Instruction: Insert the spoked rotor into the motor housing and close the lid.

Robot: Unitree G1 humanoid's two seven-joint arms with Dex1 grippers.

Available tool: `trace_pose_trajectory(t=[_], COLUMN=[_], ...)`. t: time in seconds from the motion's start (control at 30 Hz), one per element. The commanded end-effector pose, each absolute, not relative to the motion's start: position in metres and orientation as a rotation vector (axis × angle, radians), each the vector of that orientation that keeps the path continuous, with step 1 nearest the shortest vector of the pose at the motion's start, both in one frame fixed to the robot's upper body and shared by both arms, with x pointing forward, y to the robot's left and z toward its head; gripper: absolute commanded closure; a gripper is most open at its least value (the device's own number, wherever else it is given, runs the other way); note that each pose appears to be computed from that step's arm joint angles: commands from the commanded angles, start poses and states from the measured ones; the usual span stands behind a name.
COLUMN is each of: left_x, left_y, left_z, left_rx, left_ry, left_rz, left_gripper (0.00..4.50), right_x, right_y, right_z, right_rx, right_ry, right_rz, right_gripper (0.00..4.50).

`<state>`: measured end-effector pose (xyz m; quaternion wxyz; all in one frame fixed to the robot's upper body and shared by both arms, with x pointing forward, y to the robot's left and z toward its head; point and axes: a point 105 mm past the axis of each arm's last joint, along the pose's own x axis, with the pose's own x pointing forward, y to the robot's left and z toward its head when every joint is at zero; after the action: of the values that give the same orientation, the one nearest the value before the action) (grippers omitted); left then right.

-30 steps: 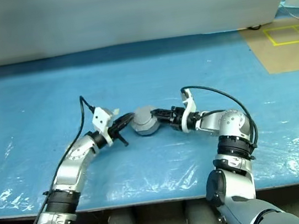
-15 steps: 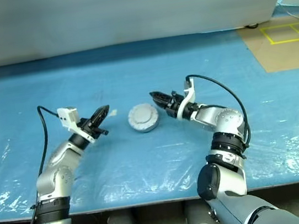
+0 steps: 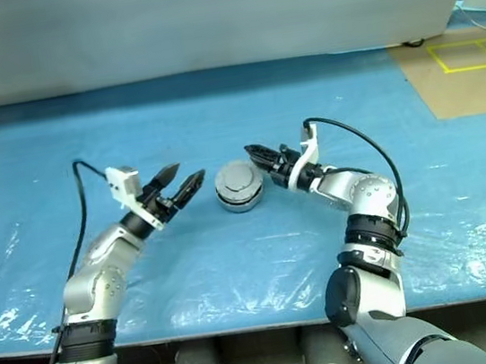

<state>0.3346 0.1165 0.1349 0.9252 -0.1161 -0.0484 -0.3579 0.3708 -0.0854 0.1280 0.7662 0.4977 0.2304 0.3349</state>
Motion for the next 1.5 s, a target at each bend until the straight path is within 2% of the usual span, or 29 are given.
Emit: trace_pose_trajectory(t=[0.03,0.23,0.43,0.6,0.7,0.9,0.93,1.3,1.43,1.5], left_x=[0.335,0.324,0.304,0.294,0.292,0.288,0.287,0.284,0.284,0.284], left_y=[0.105,0.098,0.115,0.125,0.128,0.130,0.130,0.131,0.130,0.130], left_z=[0.141,0.138,0.121,0.113,0.114,0.116,0.116,0.113,0.113,0.112], left_rx=[-0.115,-0.032,0.049,0.078,0.078,0.087,0.088,0.095,0.095,0.095], left_ry=[-0.140,-0.175,-0.133,-0.105,-0.110,-0.121,-0.121,-0.112,-0.111,-0.110], left_rz=[-0.785,-0.856,-0.873,-0.858,-0.845,-0.840,-0.840,-0.843,-0.843,-0.844], left_gripper=[0.12,0.12,0.12,0.12,0.08,0.08,0.08,0.08,0.08,0.08], right_x=[0.376,0.380,0.372,0.352,0.350,0.361,0.364,0.371,0.372,0.372], right_y=[-0.085,-0.070,-0.047,-0.029,-0.027,-0.032,-0.033,-0.035,-0.037,-0.037], right_z=[0.137,0.153,0.174,0.160,0.150,0.135,0.134,0.114,0.109,0.107], right_rx=[0.862,0.363,0.193,-0.031,-0.128,-0.264,-0.280,-0.343,-0.359,-0.368], right_ry=[0.406,0.191,0.029,0.011,0.008,0.010,0.008,0.076,0.101,0.107], right_rz=[0.723,0.766,0.871,1.019,1.036,0.964,0.951,0.920,0.913,0.917], right_gripper=[2.69,2.69,2.69,2.69,2.14,0.12,0.03,0.03,1.32,1.41])
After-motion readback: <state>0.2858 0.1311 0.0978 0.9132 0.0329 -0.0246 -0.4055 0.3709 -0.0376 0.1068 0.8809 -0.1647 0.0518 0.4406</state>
